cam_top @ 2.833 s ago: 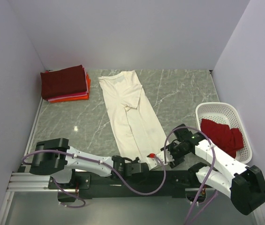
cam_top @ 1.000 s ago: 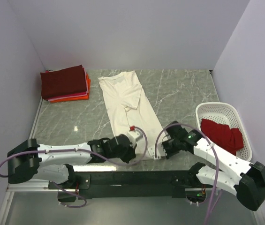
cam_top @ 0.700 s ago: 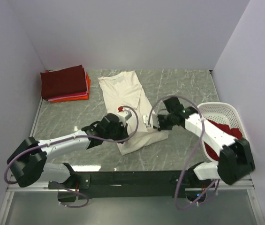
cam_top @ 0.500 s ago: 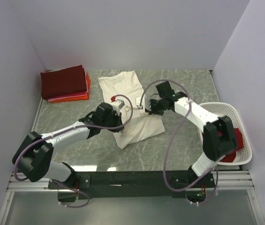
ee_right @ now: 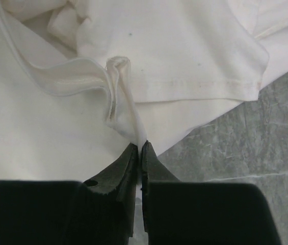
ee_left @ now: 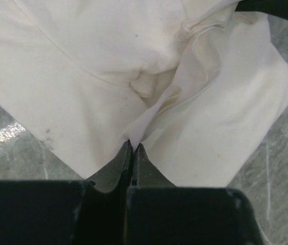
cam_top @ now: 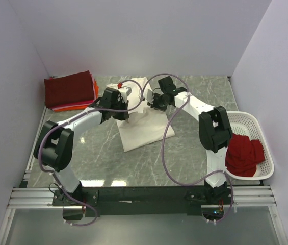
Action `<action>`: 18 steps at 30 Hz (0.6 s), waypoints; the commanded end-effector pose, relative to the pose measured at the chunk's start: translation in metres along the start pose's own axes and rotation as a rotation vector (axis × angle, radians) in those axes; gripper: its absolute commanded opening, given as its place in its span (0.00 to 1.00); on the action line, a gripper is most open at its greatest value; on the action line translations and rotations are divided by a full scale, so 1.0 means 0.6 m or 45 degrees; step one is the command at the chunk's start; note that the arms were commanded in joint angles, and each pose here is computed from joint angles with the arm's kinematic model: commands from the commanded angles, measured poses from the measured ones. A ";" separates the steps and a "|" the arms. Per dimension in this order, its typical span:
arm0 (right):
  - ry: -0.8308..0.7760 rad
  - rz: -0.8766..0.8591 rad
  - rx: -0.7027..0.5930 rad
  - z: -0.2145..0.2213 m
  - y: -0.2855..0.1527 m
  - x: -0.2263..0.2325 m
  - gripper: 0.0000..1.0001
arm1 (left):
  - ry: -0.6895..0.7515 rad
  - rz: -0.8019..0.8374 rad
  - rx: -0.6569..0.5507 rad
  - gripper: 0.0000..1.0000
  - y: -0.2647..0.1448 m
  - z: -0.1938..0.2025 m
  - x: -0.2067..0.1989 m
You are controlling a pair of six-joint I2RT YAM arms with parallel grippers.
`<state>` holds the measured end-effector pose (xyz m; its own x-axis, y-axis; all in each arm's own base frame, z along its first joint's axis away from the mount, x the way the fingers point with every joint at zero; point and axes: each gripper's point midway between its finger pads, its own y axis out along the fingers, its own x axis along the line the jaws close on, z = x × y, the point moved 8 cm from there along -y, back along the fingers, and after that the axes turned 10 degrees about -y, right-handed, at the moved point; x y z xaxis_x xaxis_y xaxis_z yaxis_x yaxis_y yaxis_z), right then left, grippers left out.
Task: Fold and stack the t-shirts
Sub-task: Fold the tshirt
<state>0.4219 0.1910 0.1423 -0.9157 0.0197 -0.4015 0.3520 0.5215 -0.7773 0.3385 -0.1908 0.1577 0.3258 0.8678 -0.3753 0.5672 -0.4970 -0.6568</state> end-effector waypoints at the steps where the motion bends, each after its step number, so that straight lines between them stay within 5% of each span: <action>1: 0.037 0.121 -0.029 -0.011 -0.002 -0.043 0.00 | 0.033 -0.033 -0.030 0.01 0.001 -0.029 0.018; 9: 0.082 0.170 -0.014 -0.010 0.019 -0.069 0.04 | -0.025 -0.097 -0.041 0.01 0.021 -0.054 0.053; 12: 0.134 0.271 0.008 -0.010 0.020 -0.085 0.31 | -0.089 -0.227 -0.106 0.15 0.025 -0.076 0.075; 13: 0.170 0.316 0.019 -0.008 0.022 -0.088 0.63 | -0.102 -0.249 -0.126 0.27 0.025 -0.085 0.080; 16: 0.302 0.523 0.011 -0.006 -0.003 -0.113 0.79 | -0.136 -0.410 -0.262 0.43 -0.005 -0.133 0.095; 18: 0.343 0.584 -0.058 -0.018 -0.040 -0.125 0.80 | -0.114 -0.449 -0.299 0.49 -0.032 -0.152 0.093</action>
<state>0.4665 0.1989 0.1409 -0.8281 0.2870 -0.4815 0.5602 0.4549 -0.6923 0.3984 -0.1484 0.1581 0.0951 0.9601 -0.2629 0.6729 -0.2566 -0.6938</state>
